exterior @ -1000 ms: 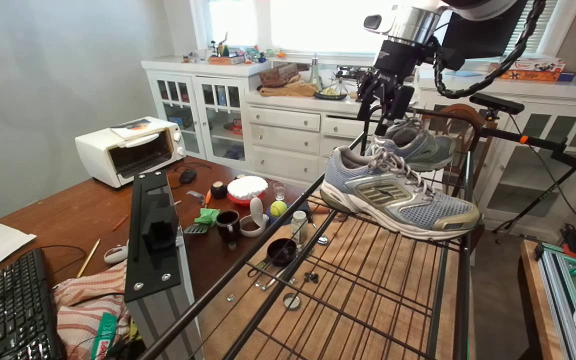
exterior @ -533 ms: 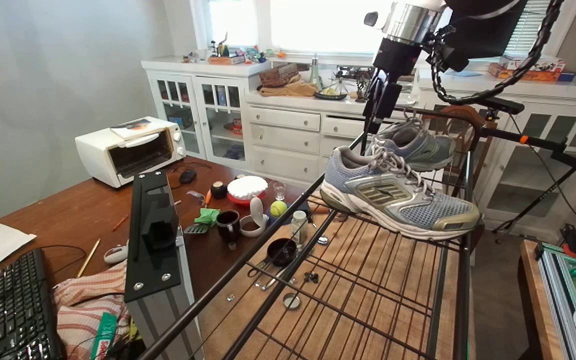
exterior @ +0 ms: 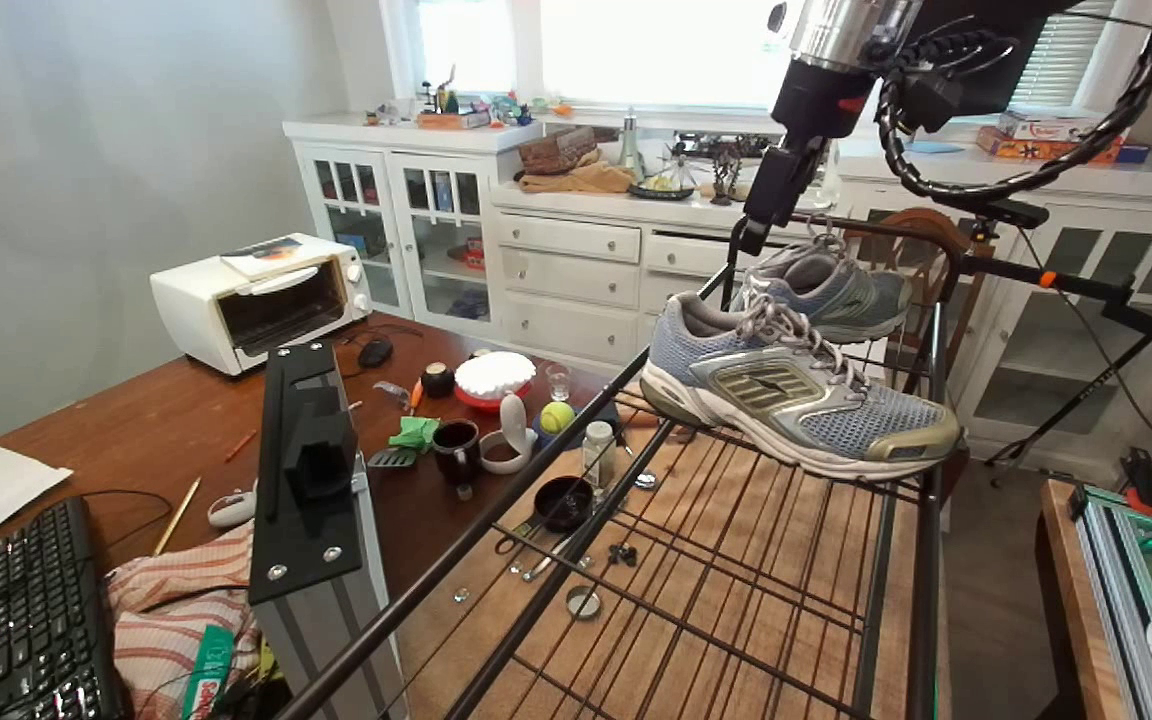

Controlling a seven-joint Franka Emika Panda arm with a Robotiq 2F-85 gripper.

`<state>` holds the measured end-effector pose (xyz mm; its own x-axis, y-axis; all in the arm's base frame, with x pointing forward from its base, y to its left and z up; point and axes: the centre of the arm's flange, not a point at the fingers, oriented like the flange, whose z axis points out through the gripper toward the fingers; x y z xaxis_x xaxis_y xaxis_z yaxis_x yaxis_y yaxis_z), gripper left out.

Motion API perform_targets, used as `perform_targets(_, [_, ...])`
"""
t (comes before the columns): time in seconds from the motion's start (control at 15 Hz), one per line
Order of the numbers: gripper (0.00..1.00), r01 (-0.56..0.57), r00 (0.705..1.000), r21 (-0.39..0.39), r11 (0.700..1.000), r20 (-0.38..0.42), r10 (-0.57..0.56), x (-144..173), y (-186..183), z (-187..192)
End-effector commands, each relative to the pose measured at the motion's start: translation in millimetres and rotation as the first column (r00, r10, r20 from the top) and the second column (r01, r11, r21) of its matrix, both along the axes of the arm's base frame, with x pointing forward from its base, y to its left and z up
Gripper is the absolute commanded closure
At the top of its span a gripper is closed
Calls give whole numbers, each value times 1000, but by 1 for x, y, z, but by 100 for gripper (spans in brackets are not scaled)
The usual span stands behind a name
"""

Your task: Move the shoe on the stand

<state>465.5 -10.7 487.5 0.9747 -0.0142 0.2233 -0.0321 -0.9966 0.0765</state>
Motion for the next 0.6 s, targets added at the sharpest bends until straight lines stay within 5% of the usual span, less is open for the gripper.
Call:
perform_targets(0.0, [0,194,980,9,981,-53,-193,-20,5,3])
perform_targets(0.53, [0,465,881,12,885,-101,-461,-37,4,-4])
